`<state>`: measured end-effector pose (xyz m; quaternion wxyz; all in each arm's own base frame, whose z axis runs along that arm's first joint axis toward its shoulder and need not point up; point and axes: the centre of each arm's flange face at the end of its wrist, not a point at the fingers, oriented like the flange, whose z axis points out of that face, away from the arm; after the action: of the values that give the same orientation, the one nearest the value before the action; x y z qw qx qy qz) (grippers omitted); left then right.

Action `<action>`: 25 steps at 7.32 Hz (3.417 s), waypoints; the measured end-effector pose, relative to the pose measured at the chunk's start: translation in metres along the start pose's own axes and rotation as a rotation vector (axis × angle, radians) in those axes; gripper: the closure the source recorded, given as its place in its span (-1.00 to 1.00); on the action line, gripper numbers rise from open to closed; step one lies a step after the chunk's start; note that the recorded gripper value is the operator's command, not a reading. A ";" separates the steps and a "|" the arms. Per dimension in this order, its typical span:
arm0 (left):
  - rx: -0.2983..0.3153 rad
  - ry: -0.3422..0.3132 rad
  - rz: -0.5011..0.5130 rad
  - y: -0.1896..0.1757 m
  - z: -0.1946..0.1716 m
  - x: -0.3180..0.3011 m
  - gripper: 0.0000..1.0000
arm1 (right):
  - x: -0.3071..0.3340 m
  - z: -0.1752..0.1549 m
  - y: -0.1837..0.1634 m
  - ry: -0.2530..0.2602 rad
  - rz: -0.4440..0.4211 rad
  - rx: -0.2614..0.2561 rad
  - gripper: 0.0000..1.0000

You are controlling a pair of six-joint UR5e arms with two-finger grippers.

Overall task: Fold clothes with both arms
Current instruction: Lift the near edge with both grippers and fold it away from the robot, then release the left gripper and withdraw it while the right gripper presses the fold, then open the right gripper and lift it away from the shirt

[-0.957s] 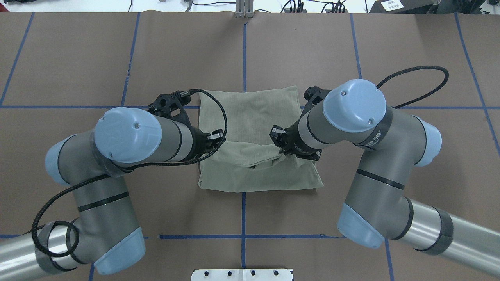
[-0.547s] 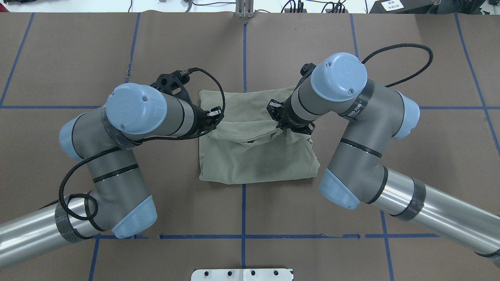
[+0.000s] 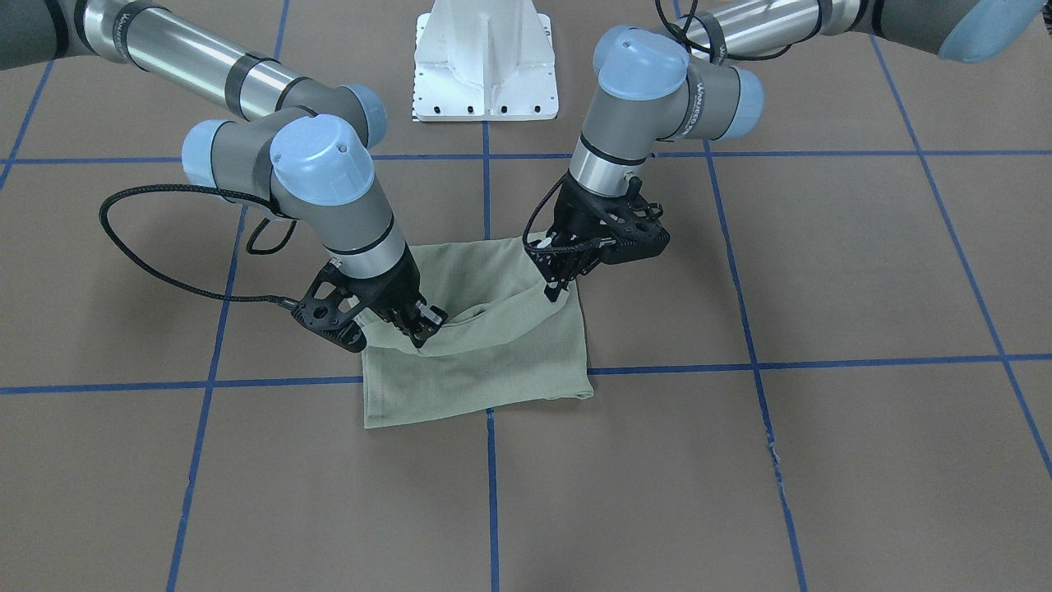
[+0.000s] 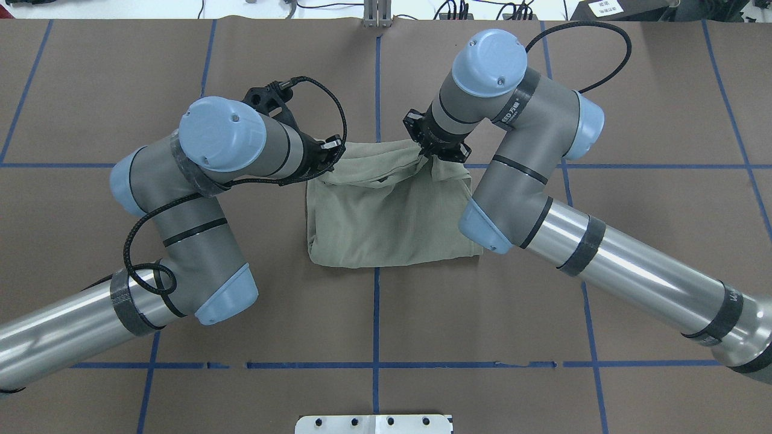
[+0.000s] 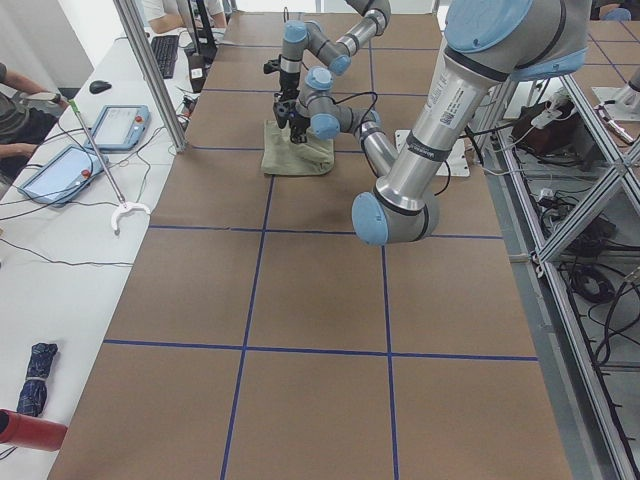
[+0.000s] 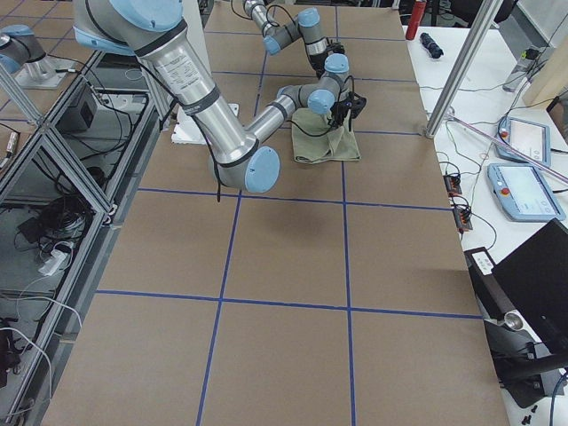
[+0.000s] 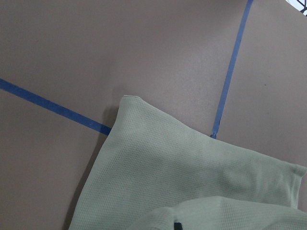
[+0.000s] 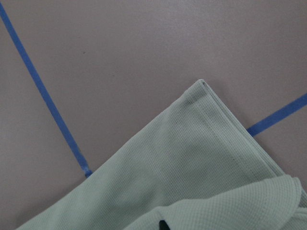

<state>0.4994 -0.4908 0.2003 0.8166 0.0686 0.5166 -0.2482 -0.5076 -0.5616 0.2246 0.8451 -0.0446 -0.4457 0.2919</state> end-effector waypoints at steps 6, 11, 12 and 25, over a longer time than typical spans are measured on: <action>0.091 -0.055 -0.003 -0.095 0.032 0.003 -1.00 | -0.012 0.010 -0.019 0.025 0.003 0.012 -1.00; 0.012 -0.060 0.203 -0.192 -0.039 -0.067 -1.00 | -0.014 0.025 0.054 0.030 -0.208 -0.107 -1.00; 0.017 -0.062 0.220 -0.202 -0.049 -0.081 -1.00 | -0.010 0.037 0.076 0.043 -0.268 -0.127 -1.00; 0.014 -0.064 0.363 -0.209 -0.080 -0.133 -1.00 | -0.031 0.020 -0.116 0.177 -0.549 0.017 -1.00</action>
<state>0.2890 -0.5977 0.3107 0.8634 0.1587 0.4678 -0.1025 -0.4838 -0.6776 0.2525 0.9284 0.0595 -0.3632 0.0512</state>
